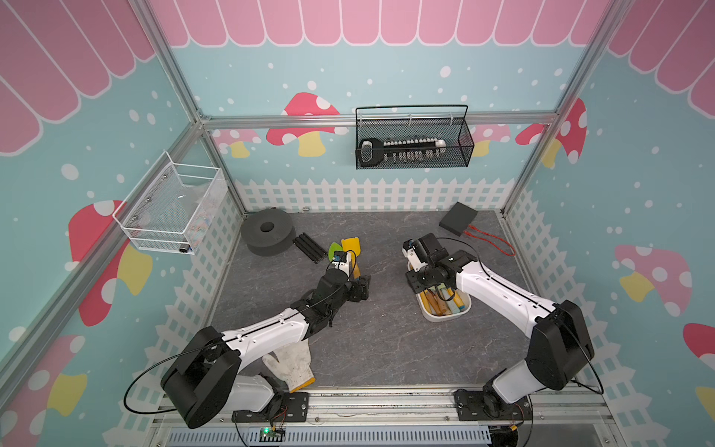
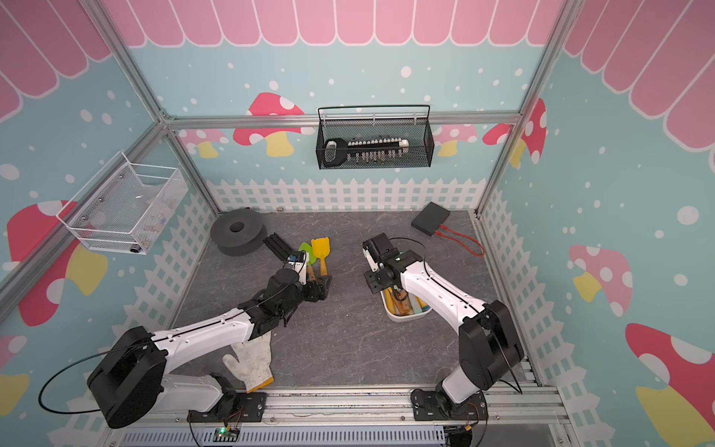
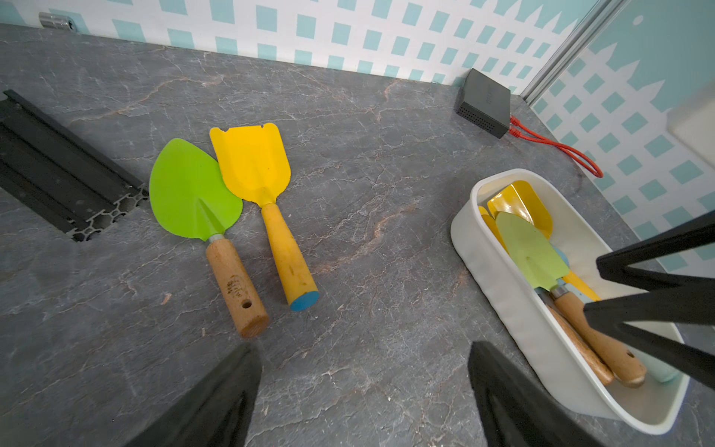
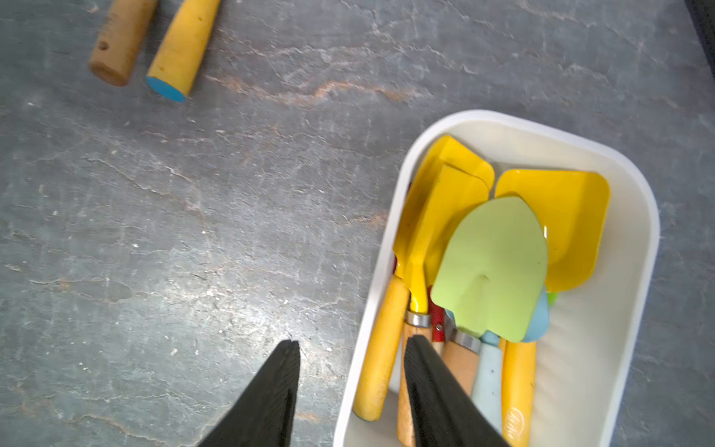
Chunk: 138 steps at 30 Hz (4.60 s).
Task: Take the shovel out of the storage box
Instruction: Pick up the shovel from the storage box, then place the shovel at the center of the board.
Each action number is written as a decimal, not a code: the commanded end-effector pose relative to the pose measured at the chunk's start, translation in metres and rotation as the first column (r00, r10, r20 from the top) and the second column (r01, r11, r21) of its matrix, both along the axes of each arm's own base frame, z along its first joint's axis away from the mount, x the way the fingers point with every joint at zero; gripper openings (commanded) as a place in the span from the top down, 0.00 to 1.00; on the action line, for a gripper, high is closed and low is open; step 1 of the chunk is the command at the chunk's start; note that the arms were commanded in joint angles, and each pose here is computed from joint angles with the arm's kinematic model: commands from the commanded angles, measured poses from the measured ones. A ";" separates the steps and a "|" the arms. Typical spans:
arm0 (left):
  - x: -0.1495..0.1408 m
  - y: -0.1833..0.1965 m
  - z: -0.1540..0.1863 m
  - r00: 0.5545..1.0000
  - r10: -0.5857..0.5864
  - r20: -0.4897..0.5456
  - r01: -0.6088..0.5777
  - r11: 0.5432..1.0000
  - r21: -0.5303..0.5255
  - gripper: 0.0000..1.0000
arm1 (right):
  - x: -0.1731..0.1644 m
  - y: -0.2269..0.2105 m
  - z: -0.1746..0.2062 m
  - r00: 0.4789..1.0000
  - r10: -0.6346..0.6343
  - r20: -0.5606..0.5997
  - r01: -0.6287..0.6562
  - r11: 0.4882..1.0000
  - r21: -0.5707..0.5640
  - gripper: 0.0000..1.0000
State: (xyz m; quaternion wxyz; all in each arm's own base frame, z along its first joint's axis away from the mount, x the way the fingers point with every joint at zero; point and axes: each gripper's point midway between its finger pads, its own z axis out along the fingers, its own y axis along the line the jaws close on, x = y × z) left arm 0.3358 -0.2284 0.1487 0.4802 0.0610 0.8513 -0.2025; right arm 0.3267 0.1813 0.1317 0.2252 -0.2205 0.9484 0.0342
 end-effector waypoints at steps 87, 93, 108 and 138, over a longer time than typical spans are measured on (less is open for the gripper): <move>0.009 0.005 -0.008 0.997 0.060 -0.039 -0.055 0.993 0.108 0.12 | 0.022 0.062 0.003 0.983 -0.050 -0.179 0.104 0.947 0.303 0.88; 0.008 0.009 -0.004 0.997 0.073 -0.027 -0.070 0.992 0.109 0.12 | 0.047 0.096 -0.003 0.981 -0.047 -0.187 0.106 0.943 0.314 0.87; 0.009 0.022 0.002 0.992 0.126 0.009 -0.126 0.984 0.126 0.12 | 0.102 0.140 -0.060 0.969 -0.082 -0.233 0.147 0.950 0.275 0.85; 0.006 0.012 -0.003 0.996 0.086 -0.025 -0.084 0.992 0.097 0.12 | 0.130 0.142 -0.115 0.947 -0.225 -0.230 0.268 0.947 0.176 0.69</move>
